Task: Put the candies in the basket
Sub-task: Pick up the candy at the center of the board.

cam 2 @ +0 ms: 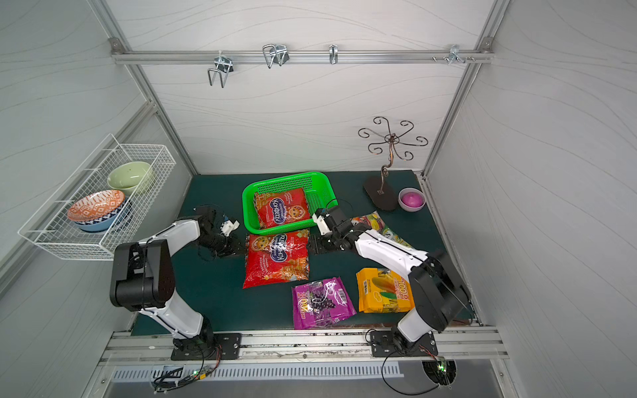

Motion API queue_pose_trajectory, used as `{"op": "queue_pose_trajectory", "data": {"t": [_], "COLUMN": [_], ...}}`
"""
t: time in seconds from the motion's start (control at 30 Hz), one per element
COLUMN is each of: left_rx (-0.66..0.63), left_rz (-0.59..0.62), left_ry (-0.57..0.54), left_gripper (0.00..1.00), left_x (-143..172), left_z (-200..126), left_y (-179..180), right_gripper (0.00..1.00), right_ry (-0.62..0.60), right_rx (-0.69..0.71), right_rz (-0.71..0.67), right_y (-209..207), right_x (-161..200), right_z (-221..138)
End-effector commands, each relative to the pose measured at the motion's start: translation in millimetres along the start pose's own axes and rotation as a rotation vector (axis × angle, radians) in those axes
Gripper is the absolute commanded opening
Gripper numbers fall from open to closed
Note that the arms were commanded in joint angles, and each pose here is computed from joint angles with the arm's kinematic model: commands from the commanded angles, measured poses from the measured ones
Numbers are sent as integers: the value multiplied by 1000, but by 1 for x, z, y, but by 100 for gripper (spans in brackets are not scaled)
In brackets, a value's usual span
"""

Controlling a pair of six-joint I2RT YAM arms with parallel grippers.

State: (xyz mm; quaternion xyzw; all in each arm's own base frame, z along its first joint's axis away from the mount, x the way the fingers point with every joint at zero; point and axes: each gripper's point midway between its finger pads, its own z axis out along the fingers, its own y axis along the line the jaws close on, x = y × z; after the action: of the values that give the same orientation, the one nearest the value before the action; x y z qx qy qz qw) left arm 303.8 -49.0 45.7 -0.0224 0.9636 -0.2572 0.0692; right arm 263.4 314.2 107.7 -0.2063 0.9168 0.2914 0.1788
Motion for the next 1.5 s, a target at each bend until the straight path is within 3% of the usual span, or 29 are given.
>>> {"op": "queue_pose_trajectory", "data": {"t": [0.0, 0.3, 0.5, 0.63, 0.9, 1.17, 1.47], "left_rx": [21, 26, 31, 30, 108, 270, 346], "left_rz": [35, 26, 24, 19, 30, 12, 0], "left_ry": [-73, -56, -58, -63, -104, -64, -66], "left_gripper": [39, 39, 39, 40, 43, 36, 34], "left_x": [-14, -12, -11, -11, -12, -13, -19], "left_z": [-6, -1, -1, -1, -5, 13, 23], "left_y": [-5, -3, -4, -4, -20, -35, -43], "right_gripper": [50, 47, 34, 0, 0, 0, 0], "right_ry": [1, 81, 73, 58, 12, 35, 51], "right_rx": [-23, -6, -6, -30, -67, -45, -55], "right_rz": [79, 218, 213, 194, 208, 250, 280], "right_y": [3, -22, -29, -31, -50, -71, -77], "right_x": [-8, 1, -1, -6, -9, 2, 4], "right_z": [25, 65, 76, 75, 42, 48, 57]}}
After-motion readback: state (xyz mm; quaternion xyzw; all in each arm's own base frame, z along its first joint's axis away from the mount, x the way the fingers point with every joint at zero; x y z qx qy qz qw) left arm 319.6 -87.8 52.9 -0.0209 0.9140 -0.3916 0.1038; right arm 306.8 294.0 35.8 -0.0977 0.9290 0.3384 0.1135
